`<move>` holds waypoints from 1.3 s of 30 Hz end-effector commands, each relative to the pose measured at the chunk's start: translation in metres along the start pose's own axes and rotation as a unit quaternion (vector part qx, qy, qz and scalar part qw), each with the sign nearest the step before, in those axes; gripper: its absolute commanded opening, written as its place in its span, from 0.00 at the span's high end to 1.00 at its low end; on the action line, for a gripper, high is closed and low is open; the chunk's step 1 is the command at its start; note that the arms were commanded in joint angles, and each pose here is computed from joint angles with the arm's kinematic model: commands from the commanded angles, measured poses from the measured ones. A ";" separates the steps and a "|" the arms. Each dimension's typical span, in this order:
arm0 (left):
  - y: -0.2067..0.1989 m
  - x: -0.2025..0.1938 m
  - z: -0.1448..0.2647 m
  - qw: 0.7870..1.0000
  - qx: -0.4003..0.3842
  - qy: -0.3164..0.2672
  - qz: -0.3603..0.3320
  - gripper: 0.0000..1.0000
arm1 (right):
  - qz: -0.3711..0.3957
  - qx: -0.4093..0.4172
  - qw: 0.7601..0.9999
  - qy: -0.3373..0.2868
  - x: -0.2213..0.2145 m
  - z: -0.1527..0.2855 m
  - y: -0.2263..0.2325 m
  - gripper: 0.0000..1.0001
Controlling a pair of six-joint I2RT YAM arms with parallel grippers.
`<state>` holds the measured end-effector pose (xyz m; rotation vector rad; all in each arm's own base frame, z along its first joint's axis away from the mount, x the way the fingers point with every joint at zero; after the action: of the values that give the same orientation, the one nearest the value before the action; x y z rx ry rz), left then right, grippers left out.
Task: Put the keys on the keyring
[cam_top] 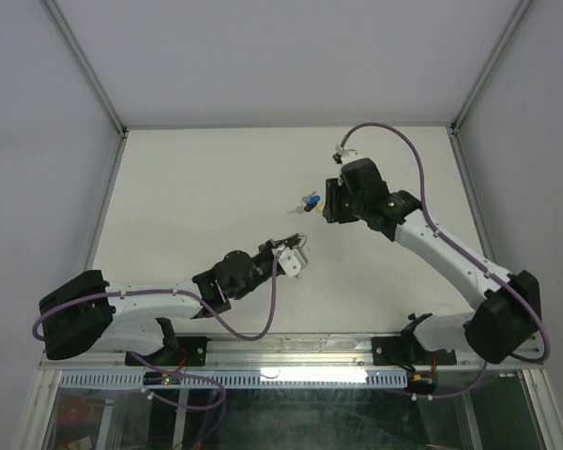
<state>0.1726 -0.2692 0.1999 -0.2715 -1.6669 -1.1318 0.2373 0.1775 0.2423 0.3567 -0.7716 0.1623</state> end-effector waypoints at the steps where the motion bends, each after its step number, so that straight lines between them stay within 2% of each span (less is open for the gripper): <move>1: 0.022 0.004 0.008 0.998 0.069 -0.009 0.010 1.00 | -0.029 -0.040 0.999 0.004 0.021 -0.020 -0.010 0.60; 7: 0.026 -0.007 0.011 0.996 0.084 -0.003 0.026 1.00 | -0.083 -0.054 0.995 0.031 0.021 -0.066 -0.036 0.60; 15: 0.022 -0.013 0.008 0.997 0.076 0.008 0.023 1.00 | -0.247 -0.037 0.968 -0.011 0.008 -0.114 -0.072 0.61; 19: 0.021 -0.015 0.008 0.997 0.075 0.011 0.022 1.00 | -0.299 -0.032 0.953 -0.026 0.002 -0.135 -0.079 0.61; 31: 0.020 -0.016 0.007 0.997 0.073 0.014 0.021 1.00 | -0.360 -0.053 0.931 -0.032 -0.006 -0.169 -0.087 0.61; 39: 0.019 -0.017 0.007 0.997 0.073 0.015 0.019 1.00 | -0.371 -0.064 0.926 -0.027 -0.013 -0.184 -0.092 0.65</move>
<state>0.1856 -0.2450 0.1792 -0.1589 -1.6228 -1.0519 0.3583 0.1603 0.0857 0.4980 -0.6016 -0.5728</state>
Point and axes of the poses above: each gripper's point midway between its finger pads, its own z axis back along the fingers, its own y axis along the line the jaws close on, x = y × z, the point moved 8 cm from there along z, back along the fingers, and after that the axes turned 4 degrees about -z, right-handed, at the moved point
